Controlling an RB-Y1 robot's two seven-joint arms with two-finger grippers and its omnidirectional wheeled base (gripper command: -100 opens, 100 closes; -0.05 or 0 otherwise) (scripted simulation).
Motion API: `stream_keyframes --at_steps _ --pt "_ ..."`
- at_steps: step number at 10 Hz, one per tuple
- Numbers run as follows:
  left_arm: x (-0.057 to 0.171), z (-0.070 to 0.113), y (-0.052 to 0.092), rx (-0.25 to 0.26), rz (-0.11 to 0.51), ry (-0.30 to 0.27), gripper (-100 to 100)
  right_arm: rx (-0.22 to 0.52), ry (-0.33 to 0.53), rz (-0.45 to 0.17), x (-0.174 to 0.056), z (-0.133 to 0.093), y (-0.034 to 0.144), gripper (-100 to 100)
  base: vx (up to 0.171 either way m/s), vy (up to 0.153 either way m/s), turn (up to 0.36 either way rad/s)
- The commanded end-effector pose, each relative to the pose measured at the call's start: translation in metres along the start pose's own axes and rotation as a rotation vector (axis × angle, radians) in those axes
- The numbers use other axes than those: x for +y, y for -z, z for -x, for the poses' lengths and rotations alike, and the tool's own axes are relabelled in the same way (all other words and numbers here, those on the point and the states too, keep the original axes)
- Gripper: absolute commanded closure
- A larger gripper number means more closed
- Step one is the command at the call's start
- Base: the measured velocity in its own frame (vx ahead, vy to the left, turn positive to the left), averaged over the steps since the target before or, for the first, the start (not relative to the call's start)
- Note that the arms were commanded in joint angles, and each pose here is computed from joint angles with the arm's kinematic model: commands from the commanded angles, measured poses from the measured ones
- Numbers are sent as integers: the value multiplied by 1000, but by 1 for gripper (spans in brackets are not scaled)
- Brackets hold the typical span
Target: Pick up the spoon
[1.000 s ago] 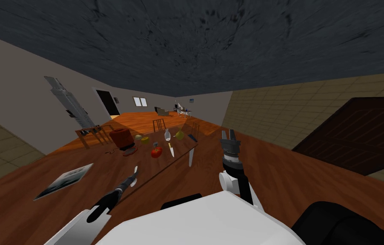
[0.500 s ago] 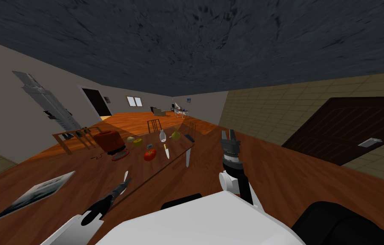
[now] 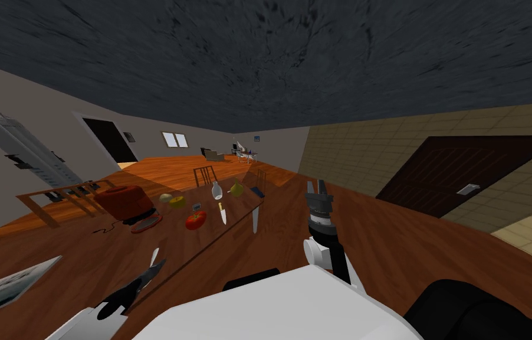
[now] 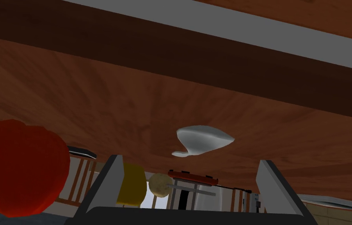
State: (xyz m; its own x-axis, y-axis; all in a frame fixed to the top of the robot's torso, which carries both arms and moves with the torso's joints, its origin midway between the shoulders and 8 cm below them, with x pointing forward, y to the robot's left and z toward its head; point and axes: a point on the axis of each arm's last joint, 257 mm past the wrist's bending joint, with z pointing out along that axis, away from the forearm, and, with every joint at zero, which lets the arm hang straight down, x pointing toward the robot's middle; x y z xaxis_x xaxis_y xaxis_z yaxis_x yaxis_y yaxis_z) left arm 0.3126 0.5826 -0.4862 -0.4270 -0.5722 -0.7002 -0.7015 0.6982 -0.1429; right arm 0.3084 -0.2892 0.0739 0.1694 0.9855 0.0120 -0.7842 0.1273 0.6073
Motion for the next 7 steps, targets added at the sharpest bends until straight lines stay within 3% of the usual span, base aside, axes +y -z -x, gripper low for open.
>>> stream_keyframes --at_steps 1,2,3,4,5,6,7 --pt "16 3 -2 4 37 -8 -100 0 0 0 0 0 0 0 17 -45 -66" --pt "10 1 -1 3 23 -5 -100 0 0 0 0 0 0 0 9 -18 -9" --pt "11 1 -1 3 26 -5 0 0 0 0 0 0 0 0 0 0 0" --pt "24 -1 0 -1 22 -10 -100 0 0 0 0 0 0 0 59 -13 41" --pt "42 -5 1 2 40 -15 -100 0 0 0 0 0 0 0 165 -55 83" --pt "37 -3 1 -4 19 -15 -100 0 0 0 0 0 0 0 132 -55 32" --pt "53 -6 3 -3 26 -20 -100 0 0 0 0 0 0 0 104 -46 25"
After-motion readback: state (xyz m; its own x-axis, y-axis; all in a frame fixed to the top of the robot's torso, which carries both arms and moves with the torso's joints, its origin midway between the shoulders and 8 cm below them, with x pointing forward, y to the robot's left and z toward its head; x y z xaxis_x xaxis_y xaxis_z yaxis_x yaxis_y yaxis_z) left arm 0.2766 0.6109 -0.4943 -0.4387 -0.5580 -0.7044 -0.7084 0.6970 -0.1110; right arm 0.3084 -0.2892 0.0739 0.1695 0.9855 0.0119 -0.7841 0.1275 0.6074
